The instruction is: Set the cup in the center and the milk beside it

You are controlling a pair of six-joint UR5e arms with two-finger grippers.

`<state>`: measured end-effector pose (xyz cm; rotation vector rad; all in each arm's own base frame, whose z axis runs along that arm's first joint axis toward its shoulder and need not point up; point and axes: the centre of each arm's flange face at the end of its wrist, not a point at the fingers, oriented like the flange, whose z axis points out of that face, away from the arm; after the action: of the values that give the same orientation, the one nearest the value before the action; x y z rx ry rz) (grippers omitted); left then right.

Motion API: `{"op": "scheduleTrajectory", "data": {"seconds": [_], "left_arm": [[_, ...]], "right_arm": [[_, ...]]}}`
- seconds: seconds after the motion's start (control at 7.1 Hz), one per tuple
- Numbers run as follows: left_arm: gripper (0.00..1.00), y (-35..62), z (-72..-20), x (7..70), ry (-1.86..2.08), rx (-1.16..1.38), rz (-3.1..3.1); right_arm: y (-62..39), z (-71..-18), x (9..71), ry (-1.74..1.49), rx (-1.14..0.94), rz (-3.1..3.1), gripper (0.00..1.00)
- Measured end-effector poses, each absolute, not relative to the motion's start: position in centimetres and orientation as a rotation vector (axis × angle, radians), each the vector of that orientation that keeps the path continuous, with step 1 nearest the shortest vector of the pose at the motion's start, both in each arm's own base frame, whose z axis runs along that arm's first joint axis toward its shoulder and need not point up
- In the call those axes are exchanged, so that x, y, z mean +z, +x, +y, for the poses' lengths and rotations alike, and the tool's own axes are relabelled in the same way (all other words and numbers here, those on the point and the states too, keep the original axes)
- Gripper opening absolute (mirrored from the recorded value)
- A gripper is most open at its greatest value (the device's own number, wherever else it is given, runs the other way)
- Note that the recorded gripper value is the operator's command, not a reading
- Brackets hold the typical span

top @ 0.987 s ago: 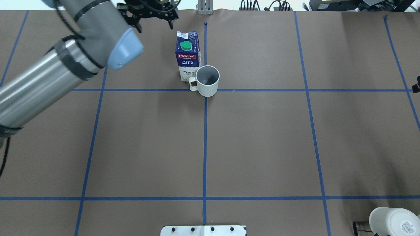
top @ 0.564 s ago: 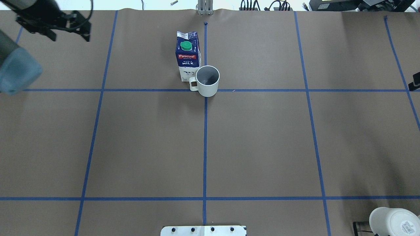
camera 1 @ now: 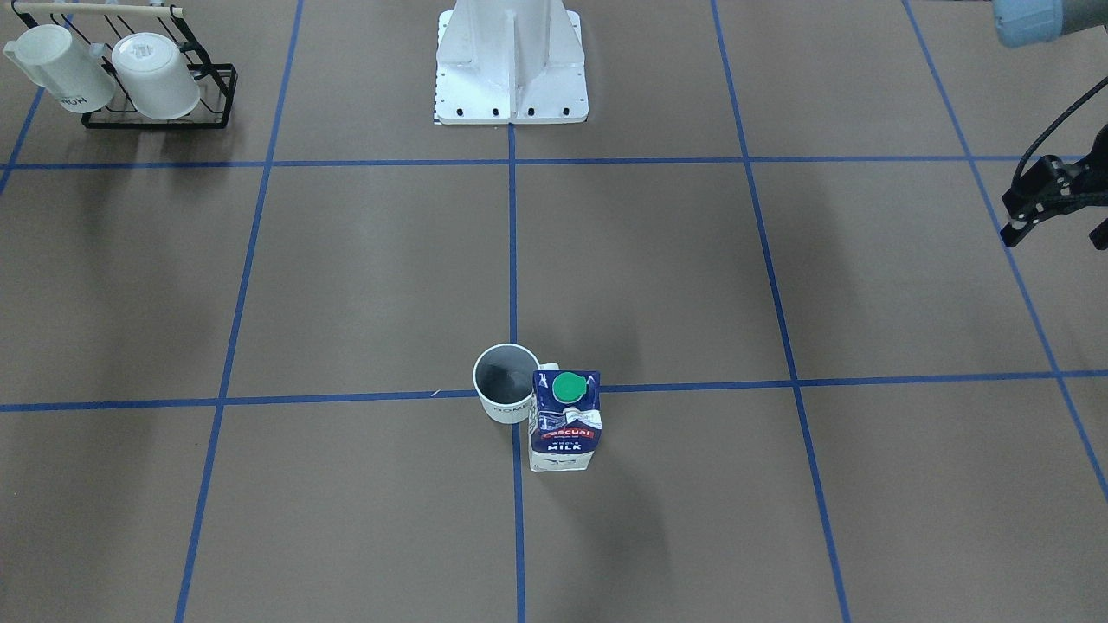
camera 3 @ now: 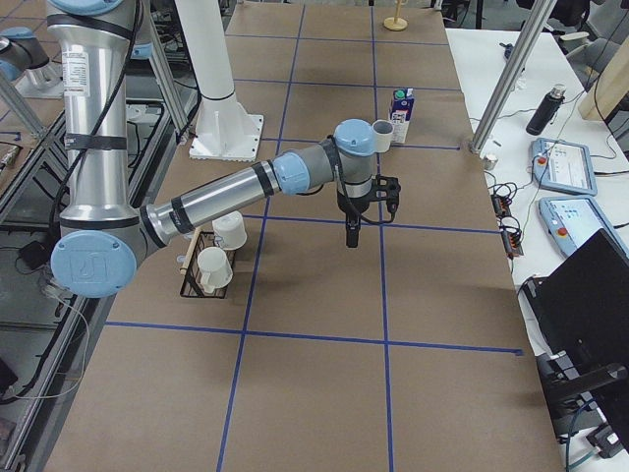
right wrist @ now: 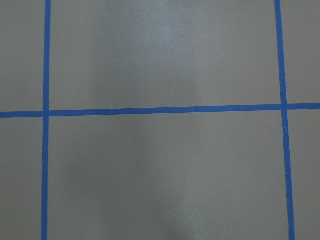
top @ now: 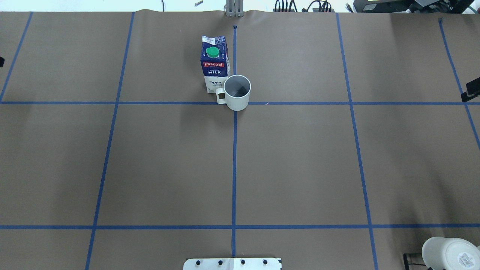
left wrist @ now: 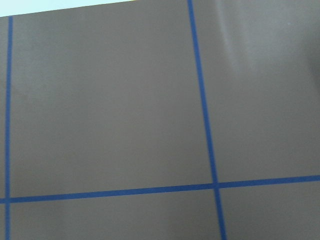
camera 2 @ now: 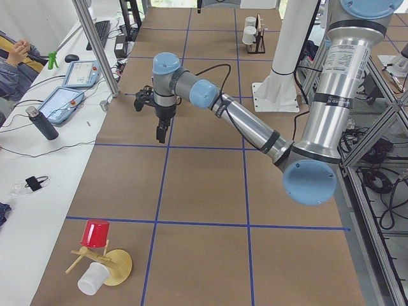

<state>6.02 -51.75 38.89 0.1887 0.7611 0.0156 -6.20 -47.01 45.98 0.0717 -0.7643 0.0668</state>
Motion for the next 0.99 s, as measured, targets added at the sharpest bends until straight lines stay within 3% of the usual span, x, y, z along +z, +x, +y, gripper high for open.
{"op": "scheduleTrajectory", "data": {"seconds": [0.42, 0.99], "left_arm": [[0.98, 2.7, -48.7, 42.4, 0.185, 0.015, 0.748], [0.98, 2.9, -49.9, 43.5, 0.176, 0.017, 0.741]], "right_arm": [[-6.2, -46.7, 45.0, 0.093, 0.048, -0.772, 1.0], [-6.0, -45.9, 44.7, 0.118, -0.009, -0.773, 1.0]]}}
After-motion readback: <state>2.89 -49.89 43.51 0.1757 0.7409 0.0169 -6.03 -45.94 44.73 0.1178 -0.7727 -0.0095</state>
